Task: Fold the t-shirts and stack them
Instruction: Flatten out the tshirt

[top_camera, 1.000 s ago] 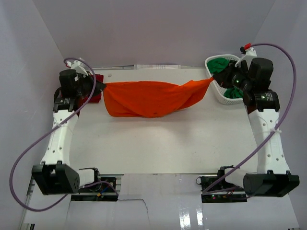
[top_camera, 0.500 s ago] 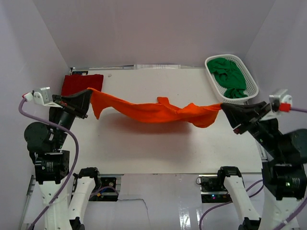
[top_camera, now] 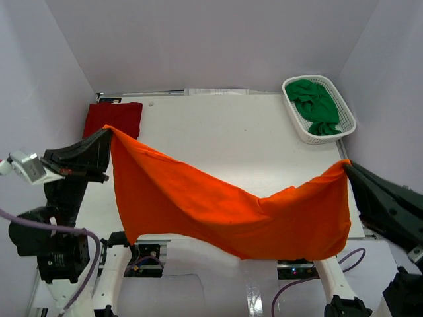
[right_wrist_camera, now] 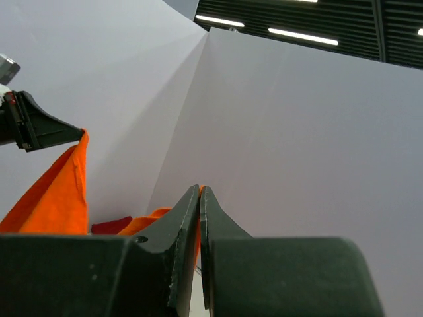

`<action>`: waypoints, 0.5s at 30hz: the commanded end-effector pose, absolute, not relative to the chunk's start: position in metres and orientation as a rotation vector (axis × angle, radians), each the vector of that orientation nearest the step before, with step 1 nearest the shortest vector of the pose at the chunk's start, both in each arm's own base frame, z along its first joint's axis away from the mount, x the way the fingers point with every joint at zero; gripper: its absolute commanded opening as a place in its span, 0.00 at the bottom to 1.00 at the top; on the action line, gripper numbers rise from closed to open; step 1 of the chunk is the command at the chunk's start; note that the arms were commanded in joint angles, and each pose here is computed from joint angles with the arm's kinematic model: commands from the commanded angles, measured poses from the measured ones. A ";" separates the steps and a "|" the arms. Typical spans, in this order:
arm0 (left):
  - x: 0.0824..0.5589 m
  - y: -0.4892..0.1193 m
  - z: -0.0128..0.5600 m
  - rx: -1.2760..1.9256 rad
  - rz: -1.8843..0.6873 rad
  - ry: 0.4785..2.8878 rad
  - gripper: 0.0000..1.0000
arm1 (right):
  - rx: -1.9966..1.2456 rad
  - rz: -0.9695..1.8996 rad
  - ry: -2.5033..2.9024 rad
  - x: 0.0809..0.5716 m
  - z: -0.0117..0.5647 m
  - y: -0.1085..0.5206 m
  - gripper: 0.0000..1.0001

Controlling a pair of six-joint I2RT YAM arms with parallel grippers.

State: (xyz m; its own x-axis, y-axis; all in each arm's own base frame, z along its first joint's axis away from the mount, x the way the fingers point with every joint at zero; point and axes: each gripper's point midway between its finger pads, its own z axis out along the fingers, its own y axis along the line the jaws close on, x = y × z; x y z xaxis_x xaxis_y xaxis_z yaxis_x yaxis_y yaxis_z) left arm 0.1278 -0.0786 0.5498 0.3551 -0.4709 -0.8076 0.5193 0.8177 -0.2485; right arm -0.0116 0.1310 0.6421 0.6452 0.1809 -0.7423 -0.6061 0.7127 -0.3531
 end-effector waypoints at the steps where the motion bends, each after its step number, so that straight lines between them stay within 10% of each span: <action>1: 0.233 -0.075 0.504 -0.028 -0.659 1.268 0.00 | -0.478 0.621 1.045 0.143 0.622 0.121 0.08; 11: 0.433 -0.086 0.386 -0.204 -0.855 1.637 0.00 | -0.354 0.827 1.402 0.356 0.524 0.121 0.08; 15: 0.513 -0.092 0.369 -0.254 -0.937 1.695 0.00 | -0.450 0.966 1.350 0.404 0.568 0.136 0.08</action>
